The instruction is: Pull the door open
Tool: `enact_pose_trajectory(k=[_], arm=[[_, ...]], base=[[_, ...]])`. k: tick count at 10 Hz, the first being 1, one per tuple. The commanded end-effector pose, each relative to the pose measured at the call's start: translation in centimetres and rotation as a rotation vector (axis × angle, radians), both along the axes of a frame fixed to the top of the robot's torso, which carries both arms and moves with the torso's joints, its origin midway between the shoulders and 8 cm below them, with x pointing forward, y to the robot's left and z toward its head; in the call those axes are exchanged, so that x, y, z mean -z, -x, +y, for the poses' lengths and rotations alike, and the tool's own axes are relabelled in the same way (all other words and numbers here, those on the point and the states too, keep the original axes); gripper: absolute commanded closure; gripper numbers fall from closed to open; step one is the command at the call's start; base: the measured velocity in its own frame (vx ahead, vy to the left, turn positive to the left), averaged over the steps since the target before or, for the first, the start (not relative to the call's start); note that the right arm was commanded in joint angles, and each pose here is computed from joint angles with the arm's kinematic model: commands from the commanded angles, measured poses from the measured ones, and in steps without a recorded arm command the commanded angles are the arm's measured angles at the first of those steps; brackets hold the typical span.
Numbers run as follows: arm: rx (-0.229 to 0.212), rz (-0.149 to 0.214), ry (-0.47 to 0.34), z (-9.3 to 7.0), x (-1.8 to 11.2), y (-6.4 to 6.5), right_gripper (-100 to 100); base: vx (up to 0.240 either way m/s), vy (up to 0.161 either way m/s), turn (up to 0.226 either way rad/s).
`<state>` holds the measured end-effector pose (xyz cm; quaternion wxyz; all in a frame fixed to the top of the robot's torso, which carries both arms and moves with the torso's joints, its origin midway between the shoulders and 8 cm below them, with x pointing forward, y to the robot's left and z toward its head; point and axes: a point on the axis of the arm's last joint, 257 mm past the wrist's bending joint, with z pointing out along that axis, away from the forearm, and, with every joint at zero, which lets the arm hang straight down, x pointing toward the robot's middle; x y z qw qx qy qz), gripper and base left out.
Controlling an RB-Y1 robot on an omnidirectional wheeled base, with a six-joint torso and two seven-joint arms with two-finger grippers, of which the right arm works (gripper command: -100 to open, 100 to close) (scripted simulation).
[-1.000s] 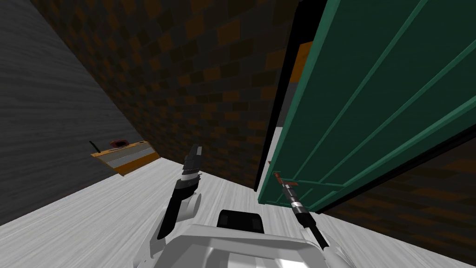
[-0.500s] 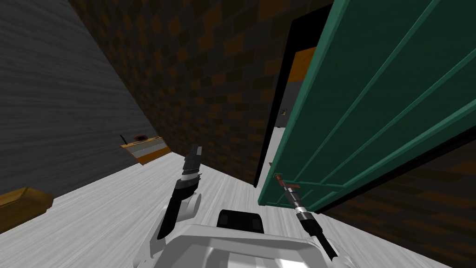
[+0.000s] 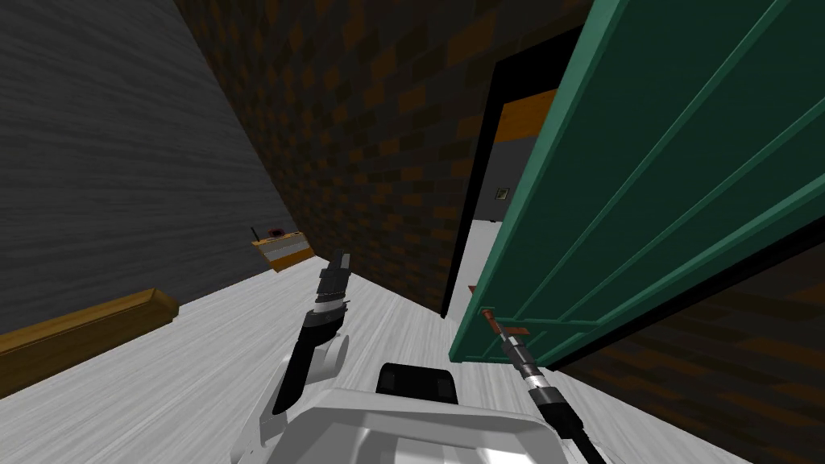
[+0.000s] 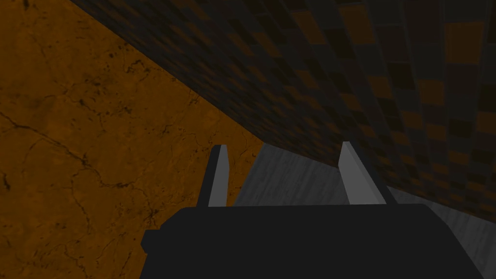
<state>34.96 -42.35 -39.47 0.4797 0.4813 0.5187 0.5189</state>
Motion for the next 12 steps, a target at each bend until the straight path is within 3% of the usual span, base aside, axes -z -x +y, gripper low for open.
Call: enact_pose_trajectory(k=[1, 2, 7, 10, 12], arm=[[-0.008, -0.002, 0.002, -0.6, -0.2, 0.9, 100], [-0.006, 0.001, 0.001, -0.2, 0.0, 0.5, 100], [-0.020, 0.002, 0.001, -0.8, 0.0, 3.1, 100], [-0.021, 0.001, 0.001, -0.9, 0.0, 3.3, 100], [-0.027, 0.000, 0.001, -1.2, -0.1, 4.4, 100]], base=[[-0.183, -0.033, 0.108], [-0.082, -0.015, 0.017], [-0.180, -0.090, 0.189], [-0.121, -0.050, 0.076], [-0.156, -0.073, 0.205]])
